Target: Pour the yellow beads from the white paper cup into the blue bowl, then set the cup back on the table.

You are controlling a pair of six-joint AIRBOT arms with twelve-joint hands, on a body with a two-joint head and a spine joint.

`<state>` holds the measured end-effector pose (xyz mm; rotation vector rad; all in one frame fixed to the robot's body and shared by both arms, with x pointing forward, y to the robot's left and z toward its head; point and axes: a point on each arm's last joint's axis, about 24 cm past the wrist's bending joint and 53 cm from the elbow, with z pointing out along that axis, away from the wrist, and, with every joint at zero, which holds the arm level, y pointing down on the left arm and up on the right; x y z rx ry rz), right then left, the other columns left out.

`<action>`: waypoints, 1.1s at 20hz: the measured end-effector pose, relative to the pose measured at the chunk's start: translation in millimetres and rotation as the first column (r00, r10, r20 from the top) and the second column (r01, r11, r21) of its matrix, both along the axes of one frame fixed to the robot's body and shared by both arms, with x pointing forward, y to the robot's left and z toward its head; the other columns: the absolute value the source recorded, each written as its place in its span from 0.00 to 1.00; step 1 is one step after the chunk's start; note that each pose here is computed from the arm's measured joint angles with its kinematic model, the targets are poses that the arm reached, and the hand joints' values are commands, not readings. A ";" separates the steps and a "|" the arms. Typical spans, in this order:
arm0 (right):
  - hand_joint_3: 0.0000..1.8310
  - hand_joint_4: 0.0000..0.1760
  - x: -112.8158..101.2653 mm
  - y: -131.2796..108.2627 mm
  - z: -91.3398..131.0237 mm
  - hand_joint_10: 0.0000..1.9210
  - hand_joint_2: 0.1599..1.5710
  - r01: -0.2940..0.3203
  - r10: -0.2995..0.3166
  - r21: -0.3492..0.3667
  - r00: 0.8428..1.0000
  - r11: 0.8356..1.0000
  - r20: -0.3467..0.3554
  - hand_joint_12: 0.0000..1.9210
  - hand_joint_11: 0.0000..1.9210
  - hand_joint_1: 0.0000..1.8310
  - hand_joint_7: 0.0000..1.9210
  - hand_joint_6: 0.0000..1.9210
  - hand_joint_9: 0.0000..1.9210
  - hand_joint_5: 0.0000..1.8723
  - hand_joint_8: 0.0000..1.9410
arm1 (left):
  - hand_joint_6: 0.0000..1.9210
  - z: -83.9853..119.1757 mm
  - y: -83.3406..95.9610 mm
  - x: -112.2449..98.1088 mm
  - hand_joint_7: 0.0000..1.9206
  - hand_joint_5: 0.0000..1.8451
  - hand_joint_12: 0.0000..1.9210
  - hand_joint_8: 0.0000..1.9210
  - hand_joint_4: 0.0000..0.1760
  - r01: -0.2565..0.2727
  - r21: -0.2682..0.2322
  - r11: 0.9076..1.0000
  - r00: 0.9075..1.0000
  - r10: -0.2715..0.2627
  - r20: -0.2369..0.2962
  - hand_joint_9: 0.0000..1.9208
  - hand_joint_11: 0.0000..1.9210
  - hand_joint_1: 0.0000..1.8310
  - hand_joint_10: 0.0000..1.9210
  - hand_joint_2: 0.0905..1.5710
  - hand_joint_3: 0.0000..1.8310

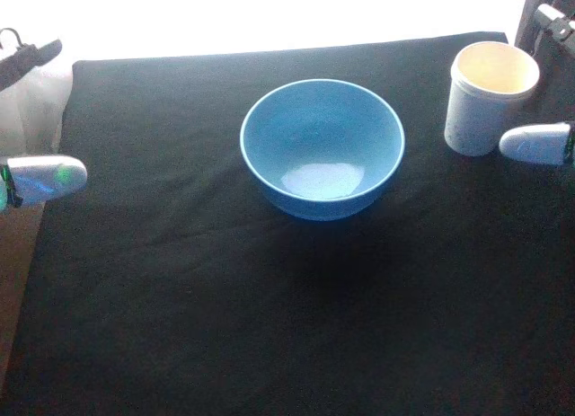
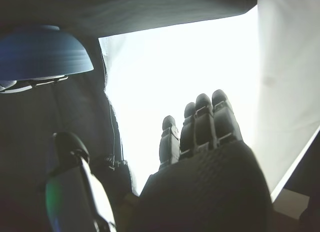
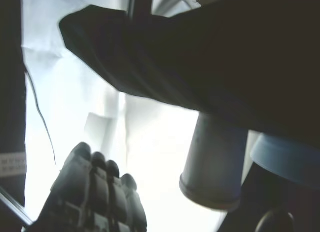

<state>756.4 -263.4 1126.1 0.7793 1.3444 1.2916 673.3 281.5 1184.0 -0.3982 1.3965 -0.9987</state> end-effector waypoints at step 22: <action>0.01 0.16 20.4 35.8 -14.7 0.00 0.30 -0.017 0.021 0.119 0.999 0.993 -0.036 0.00 0.00 0.32 0.00 0.01 0.00 0.07 0.00 | 0.00 -12.3 -13.7 3.1 0.06 0.01 0.00 0.00 0.52 0.024 -0.009 1.000 1.000 -0.024 -0.020 0.04 0.00 0.31 0.00 0.49 0.00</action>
